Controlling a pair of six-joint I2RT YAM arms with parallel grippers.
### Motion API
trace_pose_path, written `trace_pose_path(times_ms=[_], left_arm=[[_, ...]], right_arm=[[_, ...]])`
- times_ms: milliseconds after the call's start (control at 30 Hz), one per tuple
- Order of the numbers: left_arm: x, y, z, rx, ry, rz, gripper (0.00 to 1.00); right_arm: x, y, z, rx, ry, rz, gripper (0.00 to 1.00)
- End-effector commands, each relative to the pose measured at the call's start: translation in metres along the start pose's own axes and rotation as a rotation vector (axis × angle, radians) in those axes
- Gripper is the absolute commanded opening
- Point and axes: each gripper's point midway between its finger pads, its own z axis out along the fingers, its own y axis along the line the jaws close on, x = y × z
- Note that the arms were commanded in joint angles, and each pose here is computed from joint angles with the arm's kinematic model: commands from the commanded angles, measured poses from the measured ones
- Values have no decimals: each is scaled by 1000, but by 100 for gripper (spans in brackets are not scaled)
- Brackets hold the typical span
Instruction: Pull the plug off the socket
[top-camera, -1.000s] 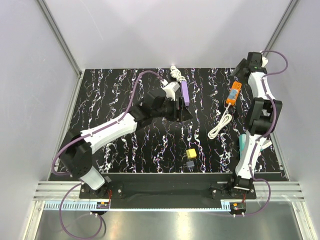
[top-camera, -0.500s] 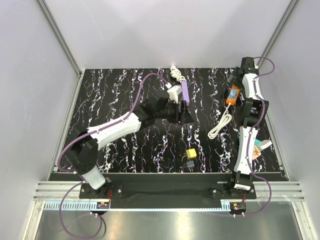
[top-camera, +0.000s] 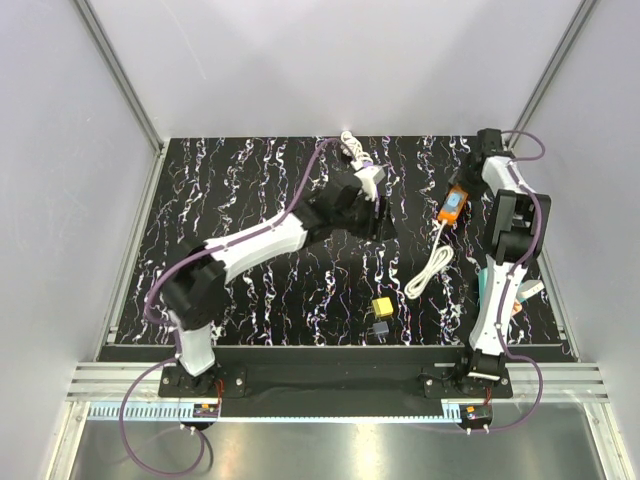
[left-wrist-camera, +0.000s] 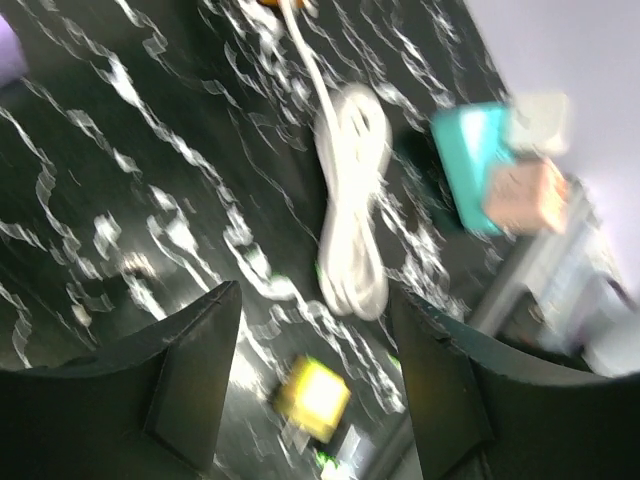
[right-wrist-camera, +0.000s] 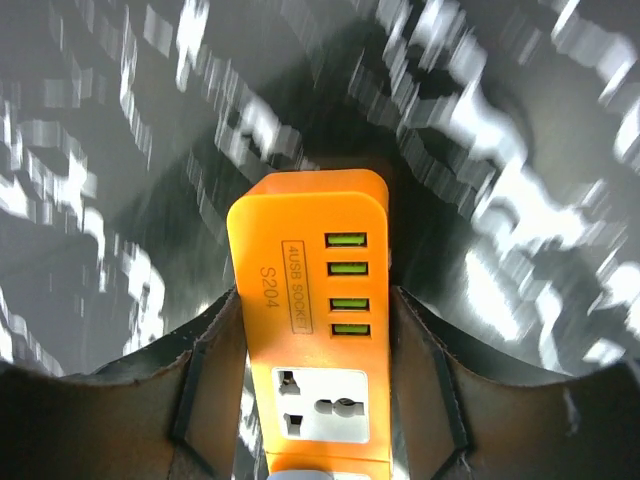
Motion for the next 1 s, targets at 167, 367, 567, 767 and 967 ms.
trace_pose_path(times_ms=[167,367,567,767,967], left_arm=[[-70,40,87,-191,-106,235,57],[-122,27,128,-165,-273,321,58],[-112,38,164,-143,-337,200,58],[-106,22,172,-111,-381,175,75],[-96,24,186,-135,-367,179,80]], right_arm=[[21,45,-23,-127,-36,-25,16],[25,48,-16,-149,-11,-40,2],[22,49,-25,-155,-27,-70,0],[26,57,-24,-190,-10,-82,0],[31,63,-26,-207,3,-76,0]])
